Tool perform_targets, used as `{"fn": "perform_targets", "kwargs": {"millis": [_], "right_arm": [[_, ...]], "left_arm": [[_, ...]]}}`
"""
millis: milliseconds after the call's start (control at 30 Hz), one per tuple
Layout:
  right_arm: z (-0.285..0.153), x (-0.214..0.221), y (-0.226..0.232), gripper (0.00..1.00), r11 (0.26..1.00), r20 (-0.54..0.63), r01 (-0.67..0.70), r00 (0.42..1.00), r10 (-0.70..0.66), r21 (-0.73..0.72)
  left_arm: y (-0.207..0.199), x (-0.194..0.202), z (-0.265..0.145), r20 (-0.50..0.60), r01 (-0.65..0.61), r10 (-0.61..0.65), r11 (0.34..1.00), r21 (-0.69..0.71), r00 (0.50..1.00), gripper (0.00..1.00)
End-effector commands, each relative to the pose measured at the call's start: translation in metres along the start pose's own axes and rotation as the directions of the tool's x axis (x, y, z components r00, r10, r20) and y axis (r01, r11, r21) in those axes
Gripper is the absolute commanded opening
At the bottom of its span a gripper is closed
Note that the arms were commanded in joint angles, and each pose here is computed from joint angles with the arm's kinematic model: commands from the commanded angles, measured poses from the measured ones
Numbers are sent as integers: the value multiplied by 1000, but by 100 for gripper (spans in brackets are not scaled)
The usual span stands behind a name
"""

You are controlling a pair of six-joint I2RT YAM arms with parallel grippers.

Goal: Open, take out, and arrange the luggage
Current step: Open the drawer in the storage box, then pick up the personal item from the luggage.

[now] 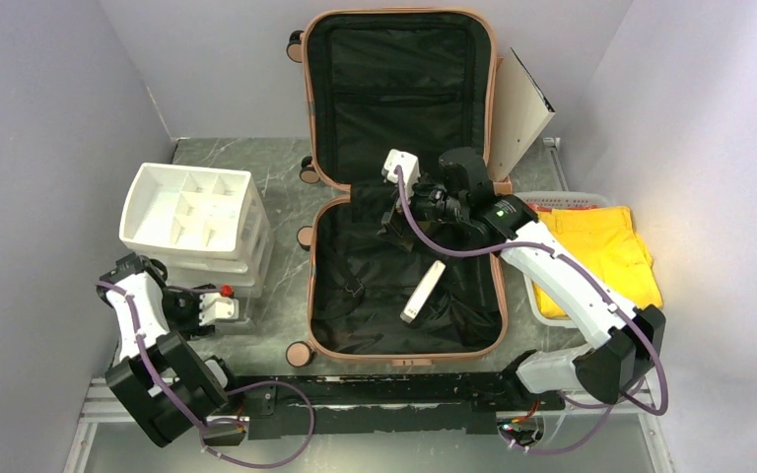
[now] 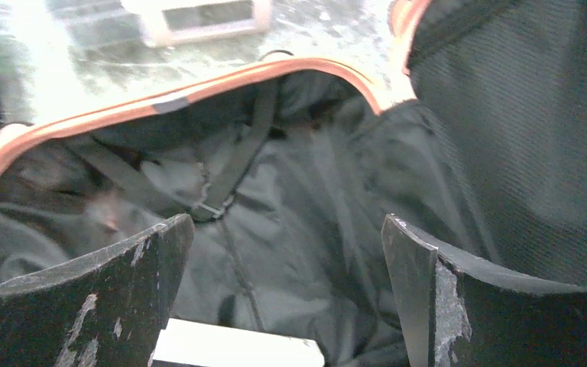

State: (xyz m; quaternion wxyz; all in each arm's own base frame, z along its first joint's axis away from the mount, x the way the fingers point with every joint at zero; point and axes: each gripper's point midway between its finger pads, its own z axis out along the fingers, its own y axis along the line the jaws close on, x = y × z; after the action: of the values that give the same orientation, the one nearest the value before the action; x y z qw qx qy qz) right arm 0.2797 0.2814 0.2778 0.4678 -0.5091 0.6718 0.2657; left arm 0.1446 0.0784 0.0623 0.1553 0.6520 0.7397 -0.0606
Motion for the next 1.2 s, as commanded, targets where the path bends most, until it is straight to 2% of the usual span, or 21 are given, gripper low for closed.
{"fn": "perform_targets", "kwargs": {"millis": [0, 33, 67, 167, 267, 367, 433, 533, 733, 900, 1167], "right_arm": [[-30, -4, -34, 100, 971, -39, 89, 996, -83, 223], [-36, 0, -39, 100, 962, -64, 93, 995, -79, 256], [-41, 4, -40, 100, 958, -88, 103, 993, -83, 267], [-52, 24, -30, 100, 957, -192, 211, 966, -173, 197], [-62, 68, -8, 100, 926, -338, 377, 869, -361, -19], [-62, 116, 1, 100, 893, -443, 410, 777, -447, -183], [-61, 139, 8, 100, 875, -476, 399, 735, -483, -273], [-55, 158, 18, 100, 844, -461, 393, 711, -530, -365], [-36, 172, 33, 100, 757, -329, 479, 699, -635, -444], [-28, 189, 43, 100, 710, -296, 465, 683, -668, -529], [-9, 212, 49, 100, 659, -264, 459, 662, -701, -596]], "left_arm": [[2, -14, -17, 50, -187, 187, 982, 0, 981, 78], [0, -17, -21, 63, -186, 185, 983, 4, 981, 87], [1, -18, -25, 61, -175, 175, 985, -6, 983, 91], [-2, -17, -28, 28, -198, 199, 980, -13, 980, 92], [-2, -22, -28, 31, -201, 203, 978, -46, 979, 93], [11, -32, -36, 69, -168, 177, 979, -119, 982, 93], [19, -39, -41, 95, -151, 168, 975, -164, 981, 93], [24, -49, -47, 119, -142, 171, 964, -223, 978, 95], [32, -61, -65, 122, -81, 127, 943, -323, 984, 97], [50, -83, -98, 235, 76, 27, 905, -419, 972, 97], [55, -118, -133, 334, 149, 44, 834, -531, 942, 97]]}}
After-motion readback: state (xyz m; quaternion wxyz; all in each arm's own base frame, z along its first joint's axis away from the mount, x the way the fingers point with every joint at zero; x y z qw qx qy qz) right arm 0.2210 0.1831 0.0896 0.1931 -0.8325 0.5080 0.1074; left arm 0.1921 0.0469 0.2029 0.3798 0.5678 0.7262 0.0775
